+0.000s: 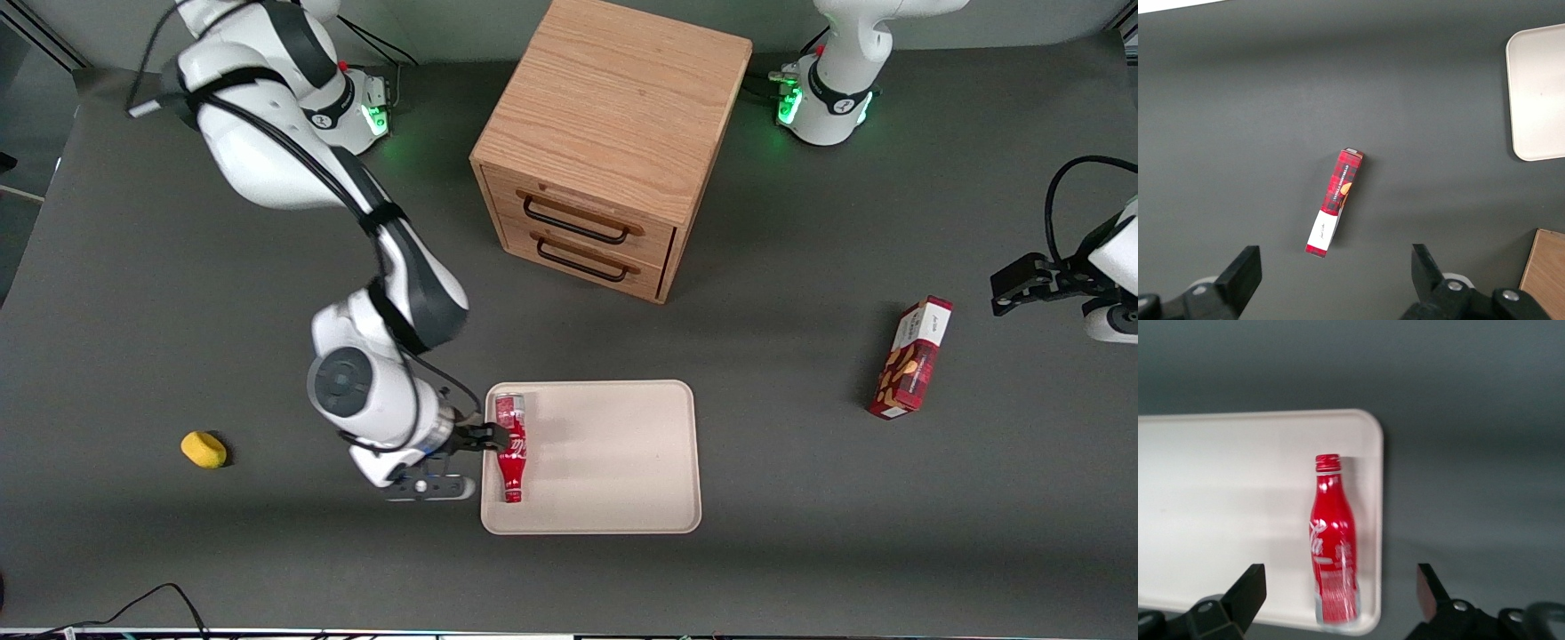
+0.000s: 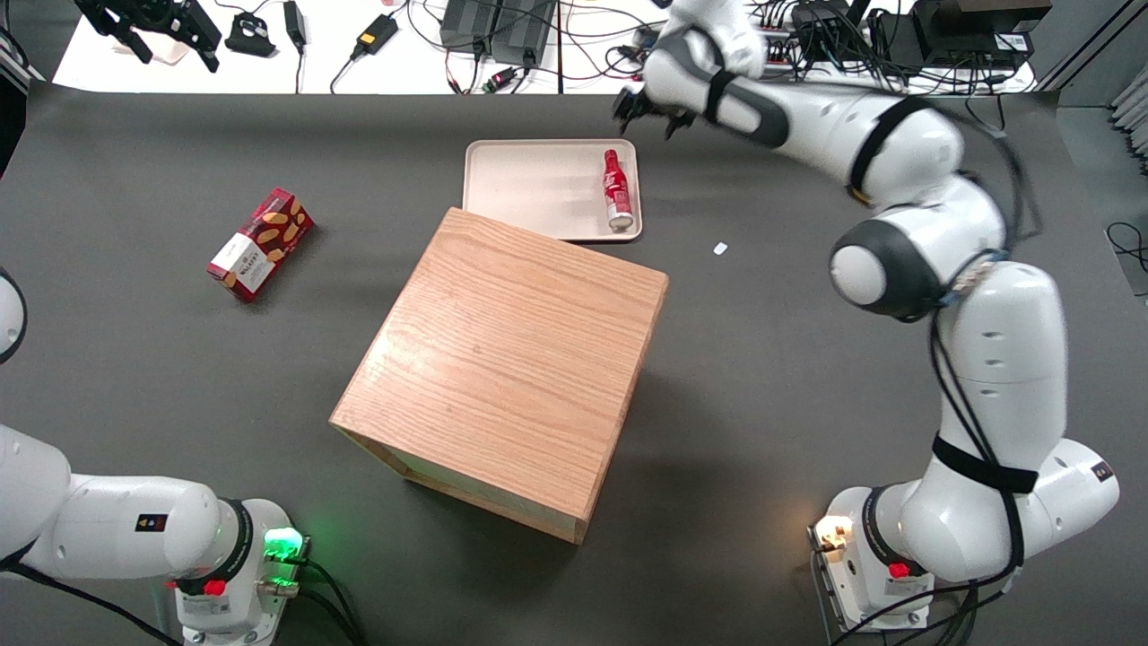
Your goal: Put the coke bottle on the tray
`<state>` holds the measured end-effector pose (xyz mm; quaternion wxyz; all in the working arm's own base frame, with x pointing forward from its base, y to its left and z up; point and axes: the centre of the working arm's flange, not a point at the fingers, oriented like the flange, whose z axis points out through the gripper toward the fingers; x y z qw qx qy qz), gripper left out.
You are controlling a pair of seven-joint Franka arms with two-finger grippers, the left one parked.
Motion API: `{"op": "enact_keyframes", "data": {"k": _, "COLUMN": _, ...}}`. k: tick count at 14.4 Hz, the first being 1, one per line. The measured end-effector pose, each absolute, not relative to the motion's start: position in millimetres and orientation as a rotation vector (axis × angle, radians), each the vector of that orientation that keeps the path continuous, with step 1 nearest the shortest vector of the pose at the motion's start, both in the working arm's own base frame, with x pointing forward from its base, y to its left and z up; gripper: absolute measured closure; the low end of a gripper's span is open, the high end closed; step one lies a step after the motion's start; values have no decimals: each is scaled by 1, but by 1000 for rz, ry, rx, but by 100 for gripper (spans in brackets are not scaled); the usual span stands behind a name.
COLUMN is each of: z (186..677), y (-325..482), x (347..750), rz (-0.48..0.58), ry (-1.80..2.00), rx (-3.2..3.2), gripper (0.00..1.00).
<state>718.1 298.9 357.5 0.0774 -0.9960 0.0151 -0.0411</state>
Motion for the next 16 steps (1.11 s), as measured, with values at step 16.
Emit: {"op": "enact_keyframes", "data": {"k": 16, "z": 583, "y": 44, "x": 537, "rz": -31, "ry": 116, "rx": -3137, "gripper": 0}}
